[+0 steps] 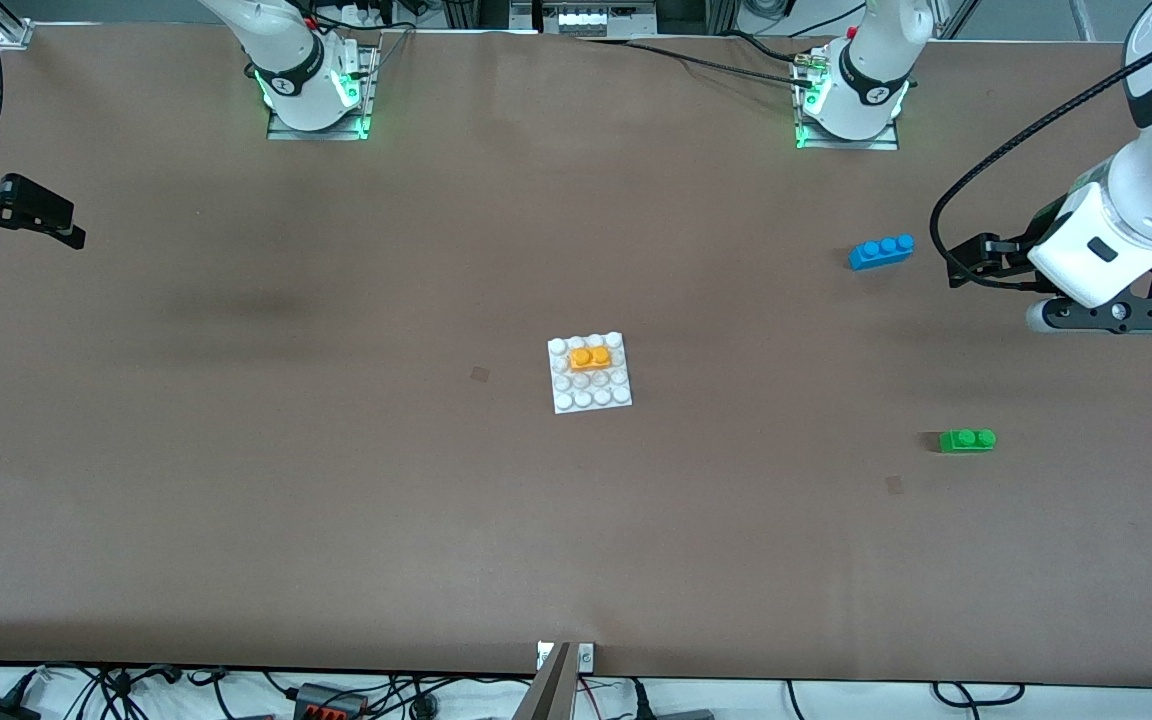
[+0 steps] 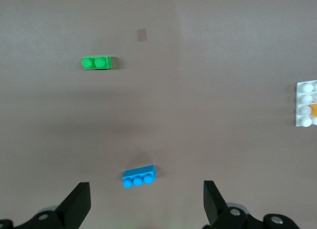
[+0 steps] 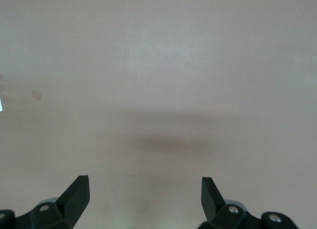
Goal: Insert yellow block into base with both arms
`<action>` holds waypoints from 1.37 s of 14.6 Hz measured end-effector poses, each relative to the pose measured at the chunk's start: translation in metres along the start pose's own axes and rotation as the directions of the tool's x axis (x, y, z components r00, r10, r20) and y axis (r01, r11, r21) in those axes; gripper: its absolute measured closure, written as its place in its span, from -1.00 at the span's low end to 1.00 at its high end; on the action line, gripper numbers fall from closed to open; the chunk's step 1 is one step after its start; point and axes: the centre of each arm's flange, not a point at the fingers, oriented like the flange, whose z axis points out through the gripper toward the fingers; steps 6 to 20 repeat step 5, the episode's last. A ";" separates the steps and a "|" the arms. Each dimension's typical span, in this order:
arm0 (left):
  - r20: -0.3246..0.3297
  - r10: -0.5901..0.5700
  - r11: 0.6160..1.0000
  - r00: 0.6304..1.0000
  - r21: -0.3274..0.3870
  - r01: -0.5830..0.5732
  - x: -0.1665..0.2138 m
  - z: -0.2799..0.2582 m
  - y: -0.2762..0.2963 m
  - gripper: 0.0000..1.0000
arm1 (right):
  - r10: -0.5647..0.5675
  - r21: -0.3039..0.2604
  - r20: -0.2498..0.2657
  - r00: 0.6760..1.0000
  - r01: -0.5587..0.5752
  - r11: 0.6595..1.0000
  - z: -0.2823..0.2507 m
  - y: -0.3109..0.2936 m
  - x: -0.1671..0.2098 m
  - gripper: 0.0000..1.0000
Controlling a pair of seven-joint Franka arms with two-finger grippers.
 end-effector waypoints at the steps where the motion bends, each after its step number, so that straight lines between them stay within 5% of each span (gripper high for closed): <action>1: 0.003 -0.007 1.000 1.000 -0.014 0.007 0.000 0.000 -0.003 -1.00 | 0.000 0.001 0.007 1.000 0.000 1.000 0.001 0.000 -0.001 -1.00; 20: 0.006 -0.015 0.999 1.000 -0.031 0.015 0.001 0.001 -0.008 -1.00 | 0.000 0.002 0.012 1.000 0.000 1.000 0.001 0.000 -0.001 -1.00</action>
